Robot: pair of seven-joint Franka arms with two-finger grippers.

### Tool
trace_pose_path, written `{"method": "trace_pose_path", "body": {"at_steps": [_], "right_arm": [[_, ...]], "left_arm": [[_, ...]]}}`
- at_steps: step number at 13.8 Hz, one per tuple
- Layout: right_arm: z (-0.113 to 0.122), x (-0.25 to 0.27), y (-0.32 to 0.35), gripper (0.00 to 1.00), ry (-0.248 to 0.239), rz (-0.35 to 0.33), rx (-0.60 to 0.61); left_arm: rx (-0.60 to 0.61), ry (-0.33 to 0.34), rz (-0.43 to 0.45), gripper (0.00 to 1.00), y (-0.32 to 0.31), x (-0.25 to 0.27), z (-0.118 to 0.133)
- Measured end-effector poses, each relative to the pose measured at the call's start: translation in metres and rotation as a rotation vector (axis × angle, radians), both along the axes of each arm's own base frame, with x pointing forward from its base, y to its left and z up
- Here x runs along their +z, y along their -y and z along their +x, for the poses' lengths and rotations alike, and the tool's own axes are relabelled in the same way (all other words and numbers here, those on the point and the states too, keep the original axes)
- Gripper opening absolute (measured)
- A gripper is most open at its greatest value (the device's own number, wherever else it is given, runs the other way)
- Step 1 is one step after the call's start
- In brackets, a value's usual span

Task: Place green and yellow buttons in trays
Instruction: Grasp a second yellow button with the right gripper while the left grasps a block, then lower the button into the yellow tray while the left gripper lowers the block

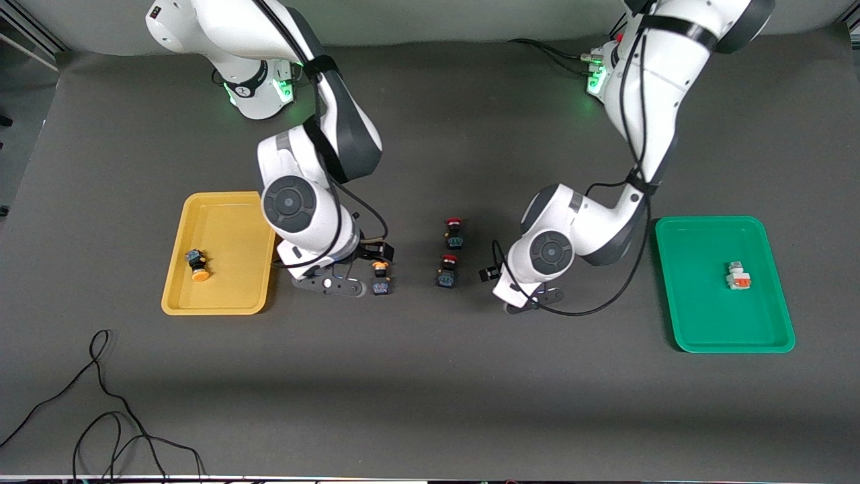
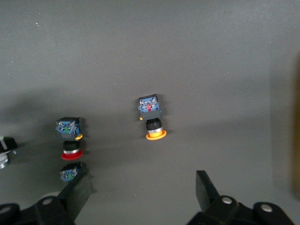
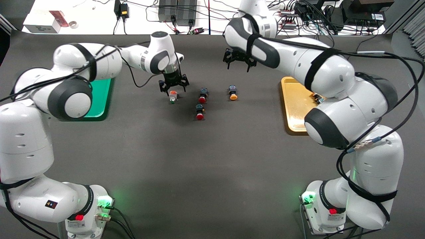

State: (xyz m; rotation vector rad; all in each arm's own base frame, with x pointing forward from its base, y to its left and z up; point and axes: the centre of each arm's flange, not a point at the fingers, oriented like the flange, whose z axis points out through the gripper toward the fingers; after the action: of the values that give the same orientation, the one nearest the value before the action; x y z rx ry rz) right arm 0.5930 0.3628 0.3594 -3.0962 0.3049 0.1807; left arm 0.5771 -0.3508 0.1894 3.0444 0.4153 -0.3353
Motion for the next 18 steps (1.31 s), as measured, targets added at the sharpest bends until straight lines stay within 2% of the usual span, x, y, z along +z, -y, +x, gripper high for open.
{"method": "trace_pose_path", "body": {"at_steps": [2,5,7,9,10,12,14,16,18], "right_arm": [[0.002,-0.037,-0.003,1.0,0.056,-0.011,-0.005],[-0.015,-0.106,-0.002,1.0,0.159,-0.033,-0.006],[-0.026,-0.14,-0.002,1.0,0.189,-0.047,0.002],[-0.026,-0.158,0.0,1.0,0.216,-0.062,0.007],[-0.026,-0.164,0.0,1.0,0.227,-0.066,0.009],[-0.029,-0.176,-0.004,1.0,0.239,-0.068,0.02],[-0.029,-0.18,-0.005,0.96,0.245,-0.069,0.023],[-0.029,-0.179,-0.005,0.75,0.246,-0.068,0.023],[-0.029,-0.179,-0.006,0.48,0.247,-0.067,0.023]], "left_arm": [[-0.042,0.005,0.026,0.98,-0.002,-0.01,-0.001],[-0.171,0.022,0.029,0.98,-0.006,-0.012,0.0],[-0.208,0.025,0.027,0.97,-0.007,-0.012,-0.001],[-0.216,0.025,0.027,0.84,-0.006,-0.013,-0.001],[-0.217,0.023,0.027,0.67,-0.006,-0.013,-0.002],[-0.218,0.02,0.029,0.41,-0.006,-0.013,-0.002],[-0.214,0.017,0.031,0.41,-0.008,-0.01,0.0],[-0.193,-0.008,0.052,0.41,-0.018,0.013,0.007],[-0.163,-0.023,0.08,0.41,-0.037,0.069,0.018]]}}
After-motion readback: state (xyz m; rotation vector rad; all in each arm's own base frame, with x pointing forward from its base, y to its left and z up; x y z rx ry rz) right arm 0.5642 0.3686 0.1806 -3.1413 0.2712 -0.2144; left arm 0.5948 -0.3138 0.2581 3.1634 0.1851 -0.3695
